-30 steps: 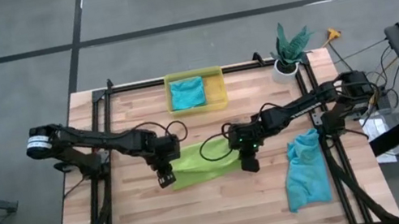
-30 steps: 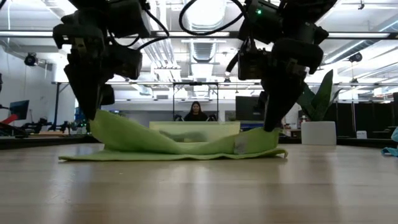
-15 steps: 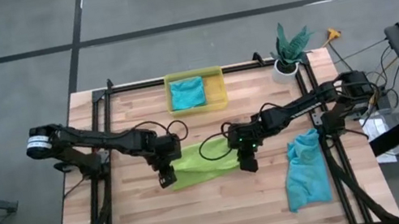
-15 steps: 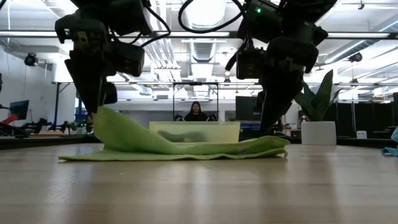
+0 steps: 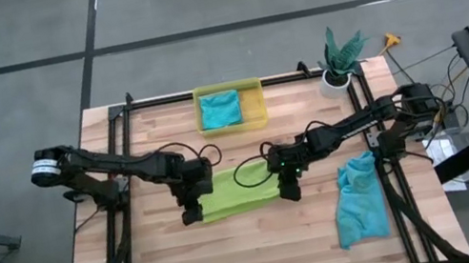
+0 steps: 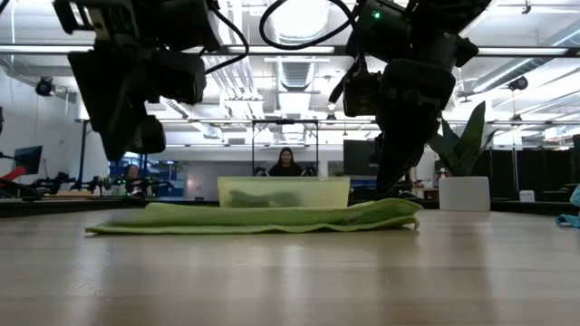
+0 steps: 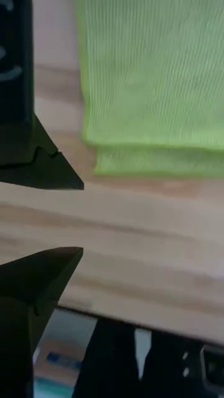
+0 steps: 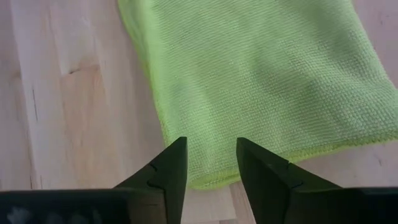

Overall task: Fold microfiber towels
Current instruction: Fold the green microfiber cloth

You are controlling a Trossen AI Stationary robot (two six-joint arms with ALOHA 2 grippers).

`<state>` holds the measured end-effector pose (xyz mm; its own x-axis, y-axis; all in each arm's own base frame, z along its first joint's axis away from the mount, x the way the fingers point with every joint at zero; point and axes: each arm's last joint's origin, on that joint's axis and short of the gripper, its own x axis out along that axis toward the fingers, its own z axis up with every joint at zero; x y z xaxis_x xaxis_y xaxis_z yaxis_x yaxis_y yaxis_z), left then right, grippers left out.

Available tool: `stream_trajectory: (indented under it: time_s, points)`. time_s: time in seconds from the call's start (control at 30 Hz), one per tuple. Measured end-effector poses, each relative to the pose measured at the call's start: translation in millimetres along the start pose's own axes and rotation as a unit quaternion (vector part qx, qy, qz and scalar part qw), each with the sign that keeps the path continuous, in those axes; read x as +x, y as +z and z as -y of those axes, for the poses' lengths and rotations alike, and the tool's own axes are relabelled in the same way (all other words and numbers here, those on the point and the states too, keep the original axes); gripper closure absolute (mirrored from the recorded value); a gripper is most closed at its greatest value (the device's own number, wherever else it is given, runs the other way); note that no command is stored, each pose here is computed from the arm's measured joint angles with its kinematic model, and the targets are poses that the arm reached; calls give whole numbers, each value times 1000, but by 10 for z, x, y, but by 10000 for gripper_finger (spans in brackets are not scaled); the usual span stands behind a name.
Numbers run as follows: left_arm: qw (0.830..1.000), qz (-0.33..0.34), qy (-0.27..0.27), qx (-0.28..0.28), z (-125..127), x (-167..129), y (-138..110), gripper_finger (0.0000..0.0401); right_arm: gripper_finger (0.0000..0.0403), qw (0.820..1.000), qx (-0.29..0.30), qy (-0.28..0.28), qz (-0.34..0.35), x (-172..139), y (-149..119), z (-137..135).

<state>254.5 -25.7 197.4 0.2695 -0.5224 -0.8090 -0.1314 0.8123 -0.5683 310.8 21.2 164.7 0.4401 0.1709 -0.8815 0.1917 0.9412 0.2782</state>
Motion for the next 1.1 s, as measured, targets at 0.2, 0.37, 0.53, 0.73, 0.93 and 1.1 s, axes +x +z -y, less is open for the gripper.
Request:
stream_trajectory:
  time_s: [0.2,0.37,0.53,0.73,0.93,1.1]
  points:
    - [1000,-25,-3,-5,-8,-9,-57,257,281,999,32,-11,7,0,7,6]
    - [1000,-26,8,-5,-18,-8,-65,257,294,997,71,-18,16,0,17,8]
    - [999,-17,28,-3,-23,-15,-52,257,308,997,71,-10,33,0,50,-5]
    - [998,34,28,47,20,47,27,258,311,996,74,-4,45,-2,74,-14]
    - [981,65,95,156,92,99,42,275,312,991,121,12,52,-95,81,-44]
    - [981,49,103,159,11,210,8,280,313,989,128,27,64,-201,90,-84]
